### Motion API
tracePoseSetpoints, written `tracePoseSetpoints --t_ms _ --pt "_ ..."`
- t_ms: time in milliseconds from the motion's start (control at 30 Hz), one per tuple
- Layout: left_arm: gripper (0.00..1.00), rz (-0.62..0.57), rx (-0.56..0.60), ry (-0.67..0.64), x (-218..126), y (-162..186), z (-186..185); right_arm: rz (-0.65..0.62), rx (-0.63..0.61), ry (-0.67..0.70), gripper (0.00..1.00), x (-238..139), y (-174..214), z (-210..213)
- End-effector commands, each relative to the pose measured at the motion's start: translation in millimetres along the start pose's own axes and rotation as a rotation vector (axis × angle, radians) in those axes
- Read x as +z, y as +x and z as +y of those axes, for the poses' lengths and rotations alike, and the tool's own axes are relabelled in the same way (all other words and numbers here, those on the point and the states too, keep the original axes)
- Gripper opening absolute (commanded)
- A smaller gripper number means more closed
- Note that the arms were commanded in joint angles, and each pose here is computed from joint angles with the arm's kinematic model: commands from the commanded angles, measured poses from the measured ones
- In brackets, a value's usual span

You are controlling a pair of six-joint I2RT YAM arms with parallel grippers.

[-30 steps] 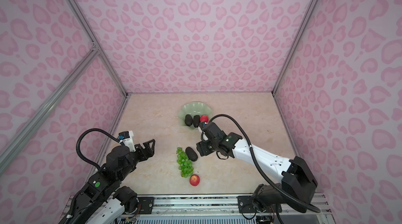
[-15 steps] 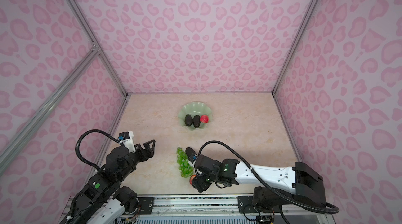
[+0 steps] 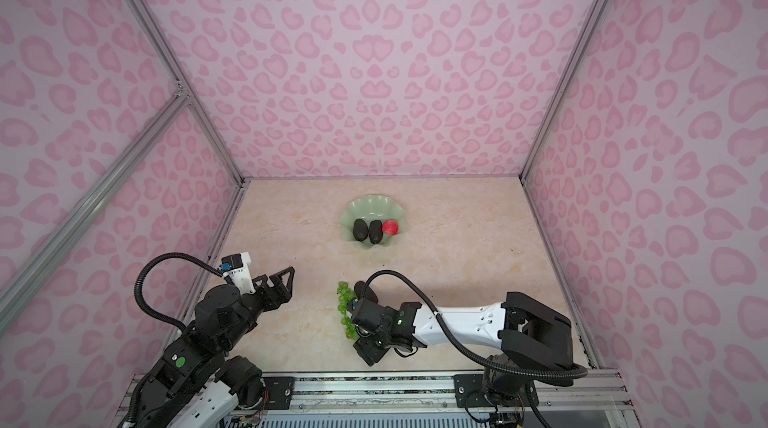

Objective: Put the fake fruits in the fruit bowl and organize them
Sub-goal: 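Reach the right gripper to the red apple near the table edge and grasp it, then carry the apple into the bowl and release it with the right gripper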

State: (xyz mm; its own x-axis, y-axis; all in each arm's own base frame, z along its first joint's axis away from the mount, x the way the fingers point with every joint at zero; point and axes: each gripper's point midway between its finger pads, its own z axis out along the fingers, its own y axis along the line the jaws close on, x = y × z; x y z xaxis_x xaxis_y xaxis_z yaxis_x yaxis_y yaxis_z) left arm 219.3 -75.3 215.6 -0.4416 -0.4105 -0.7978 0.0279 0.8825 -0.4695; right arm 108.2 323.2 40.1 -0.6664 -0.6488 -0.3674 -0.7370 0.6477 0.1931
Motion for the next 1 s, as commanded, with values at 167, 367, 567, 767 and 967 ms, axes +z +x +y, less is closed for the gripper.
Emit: tracePoseSetpoints --t_ms 167,367,567,767,967 --pt "0.92 -0.023 -0.01 0.006 1 -6 -2 0.04 -0.009 0.093 0.48 4 11 -18" --pt "0.92 -0.029 -0.007 0.001 4 -8 -3 0.033 0.023 0.137 0.37 -23 22 -31" --pt "0.92 -0.004 0.025 0.038 7 -7 -13 -0.178 0.13 0.223 0.33 -98 -32 -66" --pt "0.92 0.038 0.075 0.171 7 -4 -40 -0.414 0.286 0.255 0.33 -142 -143 -134" --pt "0.92 0.106 0.128 0.261 3 3 -59 -0.467 0.295 0.293 0.33 -130 -236 -197"
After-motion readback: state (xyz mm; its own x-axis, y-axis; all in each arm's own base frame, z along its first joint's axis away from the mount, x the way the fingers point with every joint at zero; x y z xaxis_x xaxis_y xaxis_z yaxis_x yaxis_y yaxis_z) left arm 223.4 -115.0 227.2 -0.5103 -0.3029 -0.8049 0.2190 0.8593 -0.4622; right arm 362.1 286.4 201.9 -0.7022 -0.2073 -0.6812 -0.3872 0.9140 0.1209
